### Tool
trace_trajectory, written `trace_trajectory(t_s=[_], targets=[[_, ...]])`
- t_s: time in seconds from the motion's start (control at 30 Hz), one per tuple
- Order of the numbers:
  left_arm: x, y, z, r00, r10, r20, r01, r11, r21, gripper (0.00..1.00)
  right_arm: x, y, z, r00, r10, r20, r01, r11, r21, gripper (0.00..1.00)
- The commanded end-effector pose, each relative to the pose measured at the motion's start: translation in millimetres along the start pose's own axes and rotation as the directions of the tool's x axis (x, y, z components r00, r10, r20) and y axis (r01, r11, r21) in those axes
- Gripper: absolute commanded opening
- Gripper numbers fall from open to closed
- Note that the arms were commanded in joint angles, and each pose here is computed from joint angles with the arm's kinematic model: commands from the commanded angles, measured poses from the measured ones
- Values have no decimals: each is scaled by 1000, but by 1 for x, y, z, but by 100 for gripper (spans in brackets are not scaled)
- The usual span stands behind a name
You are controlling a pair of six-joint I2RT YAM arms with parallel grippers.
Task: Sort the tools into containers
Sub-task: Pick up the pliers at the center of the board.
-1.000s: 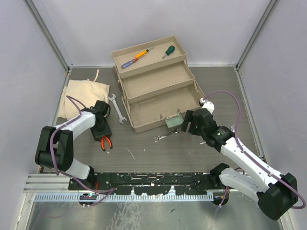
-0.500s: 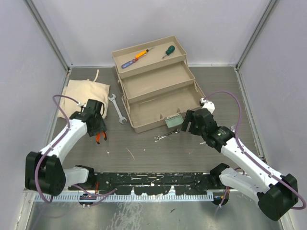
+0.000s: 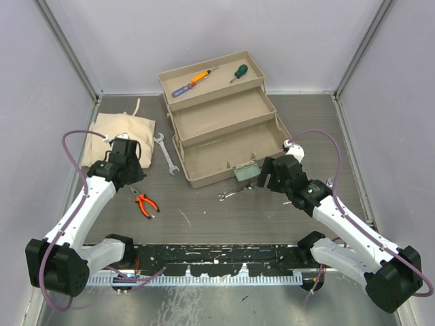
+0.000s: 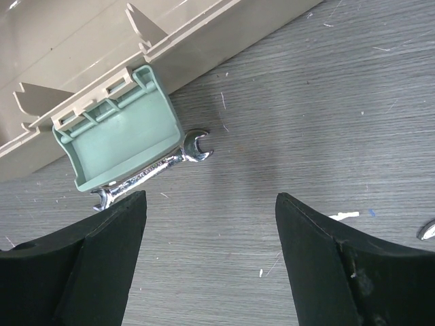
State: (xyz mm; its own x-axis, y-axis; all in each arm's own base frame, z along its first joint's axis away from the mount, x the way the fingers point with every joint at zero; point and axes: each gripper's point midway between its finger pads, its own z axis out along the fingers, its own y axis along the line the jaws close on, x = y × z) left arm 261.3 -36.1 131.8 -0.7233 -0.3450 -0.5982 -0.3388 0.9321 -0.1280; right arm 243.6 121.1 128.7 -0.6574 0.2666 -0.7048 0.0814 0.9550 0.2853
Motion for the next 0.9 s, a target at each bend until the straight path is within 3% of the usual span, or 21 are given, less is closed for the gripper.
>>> trace_trajectory(t_s=[0.0, 0.13, 0.27, 0.67, 0.87], targets=[[-12, 1, -4, 999, -18, 29, 19, 1000, -21, 11, -14, 6, -2, 998, 34, 57, -33, 999, -22, 81], [6, 4, 7, 996, -79, -33, 77, 995, -59, 45, -12, 6, 0, 998, 28, 49, -26, 999, -23, 81], [29, 15, 21, 985, -148, -94, 134, 981, -143, 56, -11, 6, 1, 999, 22, 46, -21, 1000, -23, 81], [42, 38, 49, 973, -181, -141, 133, 945, -297, 59, -11, 7, 0, 999, 17, 44, -16, 999, -30, 81], [45, 54, 64, 956, -247, -160, 178, 919, -352, 56, -10, 10, 1, 999, 14, 34, -13, 999, -38, 80]])
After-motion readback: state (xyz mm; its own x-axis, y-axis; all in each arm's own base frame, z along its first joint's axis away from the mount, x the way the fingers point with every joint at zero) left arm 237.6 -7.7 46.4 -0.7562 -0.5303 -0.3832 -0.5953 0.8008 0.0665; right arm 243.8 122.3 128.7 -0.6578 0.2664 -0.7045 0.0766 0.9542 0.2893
